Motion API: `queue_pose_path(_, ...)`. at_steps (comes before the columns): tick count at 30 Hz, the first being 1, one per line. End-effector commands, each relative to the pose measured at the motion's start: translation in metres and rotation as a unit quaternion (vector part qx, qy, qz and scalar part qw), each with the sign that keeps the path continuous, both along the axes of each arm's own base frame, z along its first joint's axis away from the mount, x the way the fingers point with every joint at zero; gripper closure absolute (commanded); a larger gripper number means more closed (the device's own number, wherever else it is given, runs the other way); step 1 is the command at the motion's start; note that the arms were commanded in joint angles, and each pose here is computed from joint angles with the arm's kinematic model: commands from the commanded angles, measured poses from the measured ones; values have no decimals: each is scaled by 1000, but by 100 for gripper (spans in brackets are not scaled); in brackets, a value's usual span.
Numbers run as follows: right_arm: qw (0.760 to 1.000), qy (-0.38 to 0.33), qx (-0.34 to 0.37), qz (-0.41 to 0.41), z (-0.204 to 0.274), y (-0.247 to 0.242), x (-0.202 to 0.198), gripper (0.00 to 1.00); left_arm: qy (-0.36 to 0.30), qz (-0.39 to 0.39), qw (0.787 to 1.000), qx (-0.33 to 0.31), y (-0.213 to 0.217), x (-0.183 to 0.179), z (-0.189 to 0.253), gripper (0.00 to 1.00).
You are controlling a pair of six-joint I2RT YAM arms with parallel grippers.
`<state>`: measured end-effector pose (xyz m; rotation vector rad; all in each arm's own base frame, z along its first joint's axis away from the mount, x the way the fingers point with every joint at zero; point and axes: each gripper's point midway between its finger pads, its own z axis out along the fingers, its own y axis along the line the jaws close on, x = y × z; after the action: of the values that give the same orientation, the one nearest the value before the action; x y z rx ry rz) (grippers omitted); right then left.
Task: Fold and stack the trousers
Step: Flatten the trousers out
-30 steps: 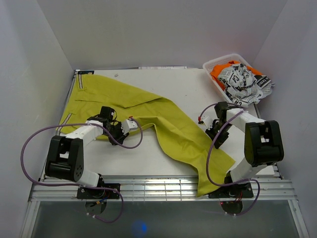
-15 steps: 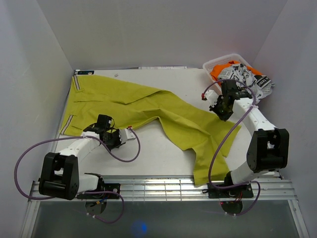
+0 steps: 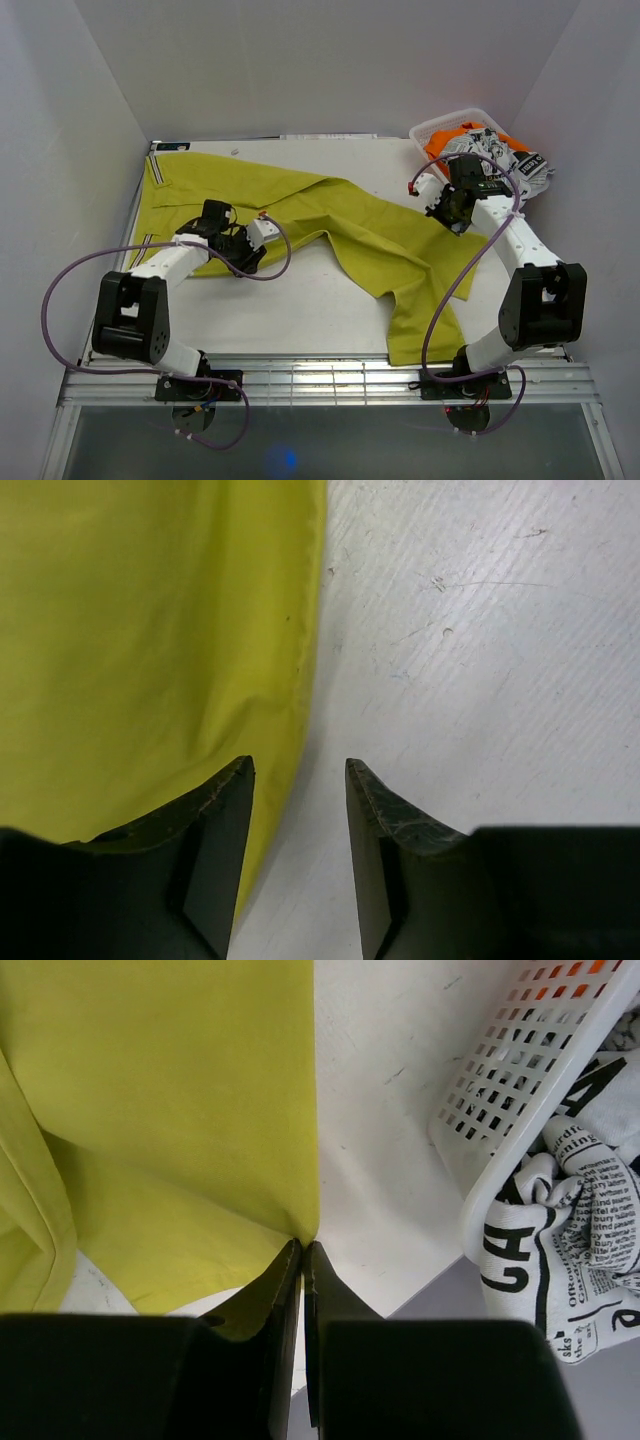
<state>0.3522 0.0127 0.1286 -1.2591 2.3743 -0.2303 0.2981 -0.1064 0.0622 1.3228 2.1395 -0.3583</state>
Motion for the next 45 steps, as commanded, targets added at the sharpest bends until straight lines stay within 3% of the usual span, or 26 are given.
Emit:
queue_pose_path(1,998,-64,-13,-5,31,-6,26,92,27,0,1000,-12,-10,2,-12,49)
queue_pose_path(6,993,-116,-20,-9,66,-7,55,92,75,-39,996,19,-1,-27,-41,65)
queue_pose_path(8,991,-134,-28,-6,76,-8,66,92,91,-54,993,44,8,-40,-50,89)
queue_pose_path(11,982,-182,-42,-1,105,-11,85,92,95,-80,988,89,29,-64,-58,100)
queue_pose_path(15,963,-263,-54,3,159,-13,108,92,73,-106,985,116,51,-87,-54,100)
queue_pose_path(19,946,-320,-31,35,205,-2,99,92,81,-106,984,117,60,-99,-44,100)
queue_pose_path(22,947,-296,-18,124,190,19,60,92,97,-95,984,114,66,-101,-36,100)
queue_pose_path(24,958,-226,-23,172,132,23,29,92,112,-73,985,104,71,-100,-30,100)
queue_pose_path(25,954,-213,-41,205,121,21,7,92,118,-65,987,92,72,-98,-26,90)
queue_pose_path(26,961,-153,-48,227,70,17,-18,92,109,-62,990,64,65,-87,-11,82)
queue_pose_path(28,954,-126,-78,260,40,9,-49,92,101,-15,994,32,74,-72,5,68)
queue_pose_path(30,958,-77,-98,258,-5,-4,-75,92,75,2,997,-1,72,-52,30,60)
queue_pose_path(31,962,-77,-96,244,-10,-6,-76,82,76,16,997,-14,70,-47,37,56)
queue_pose_path(32,966,-75,-89,230,-11,-7,-75,75,73,21,997,-24,68,-44,44,39)
queue_pose_path(33,970,-90,-82,209,5,-7,-65,58,60,21,997,-41,63,-36,57,36)
queue_pose_path(35,984,-77,-26,161,17,1,-54,43,58,38,996,-65,57,-29,70,34)
queue_pose_path(36,983,-117,-5,140,59,6,-31,28,45,39,995,-83,52,-21,83,34)
queue_pose_path(38,990,-85,54,98,67,20,-17,25,54,62,991,-107,47,-13,92,34)
queue_pose_path(41,989,-107,94,27,102,26,33,28,54,91,985,-138,42,2,108,34)
queue_pose_path(45,994,-93,52,-40,74,14,89,36,57,137,975,-164,42,26,113,34)
